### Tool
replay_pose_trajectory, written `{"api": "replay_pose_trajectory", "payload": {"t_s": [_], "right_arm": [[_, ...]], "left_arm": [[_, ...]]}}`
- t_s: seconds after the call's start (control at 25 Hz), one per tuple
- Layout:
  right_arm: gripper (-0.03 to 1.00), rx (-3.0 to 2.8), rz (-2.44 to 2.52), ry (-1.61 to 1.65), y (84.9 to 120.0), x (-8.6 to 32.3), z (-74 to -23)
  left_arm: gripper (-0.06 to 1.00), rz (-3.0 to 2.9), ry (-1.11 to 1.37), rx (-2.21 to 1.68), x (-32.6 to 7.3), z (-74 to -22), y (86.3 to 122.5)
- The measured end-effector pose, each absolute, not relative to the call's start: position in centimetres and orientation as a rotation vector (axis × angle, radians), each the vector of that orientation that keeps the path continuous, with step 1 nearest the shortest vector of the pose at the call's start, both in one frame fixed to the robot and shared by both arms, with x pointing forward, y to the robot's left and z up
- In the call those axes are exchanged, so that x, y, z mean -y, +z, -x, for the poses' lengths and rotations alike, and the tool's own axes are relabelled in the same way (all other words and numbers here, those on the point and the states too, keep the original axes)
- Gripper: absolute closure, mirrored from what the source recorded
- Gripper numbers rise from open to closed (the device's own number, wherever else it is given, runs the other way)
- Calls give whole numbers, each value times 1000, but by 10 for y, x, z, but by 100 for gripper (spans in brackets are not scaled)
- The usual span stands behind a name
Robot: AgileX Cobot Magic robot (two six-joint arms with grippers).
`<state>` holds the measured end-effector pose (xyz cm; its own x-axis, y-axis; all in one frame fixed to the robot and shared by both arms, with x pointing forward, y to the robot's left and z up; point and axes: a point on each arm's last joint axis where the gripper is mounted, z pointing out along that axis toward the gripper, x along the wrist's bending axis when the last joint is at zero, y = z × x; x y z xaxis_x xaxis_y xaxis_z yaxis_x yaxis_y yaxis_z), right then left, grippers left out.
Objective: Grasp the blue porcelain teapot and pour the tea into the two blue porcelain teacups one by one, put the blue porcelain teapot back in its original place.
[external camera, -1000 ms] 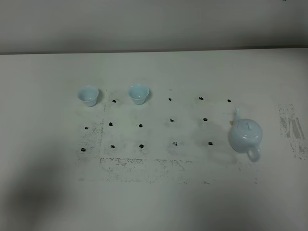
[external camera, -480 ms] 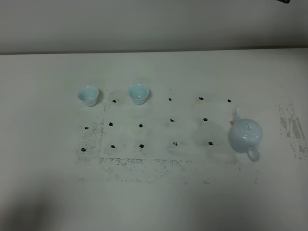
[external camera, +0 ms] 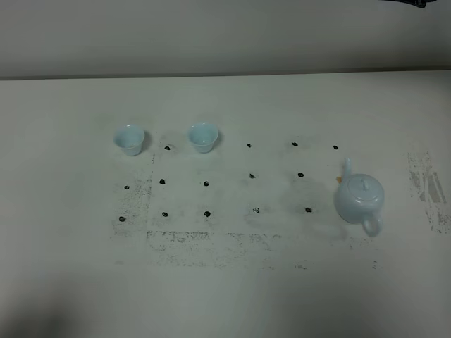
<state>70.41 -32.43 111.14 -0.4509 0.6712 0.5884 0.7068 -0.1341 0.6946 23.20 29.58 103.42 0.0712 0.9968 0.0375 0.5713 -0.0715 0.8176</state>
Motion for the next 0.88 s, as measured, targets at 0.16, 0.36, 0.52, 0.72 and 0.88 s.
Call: {"api": "replay_pose_trajectory", "payload": {"t_s": [0.16,0.36,0.52,0.72,0.88], "right_arm": [[37,2071,1639,-1658,1110,325,-704],[37,2161,1670,-1596,1110,328,-701],[37,2283,1703,-1630,1145,328,-687],[37,2558,1714,-1609,1203,304,-658],[37,2808,1721,-1327,1212,265,-640]], "left_arm": [[35,-1722,848,-1574,-296,-232,1032],[35,-1709,837,-1589,-296,-233,1031],[35,-1707,836,-1590,-296,-233,1031],[35,-1707,836,-1590,-296,-233,1031],[35,-1707,836,-1590,-296,-233,1031]]}}
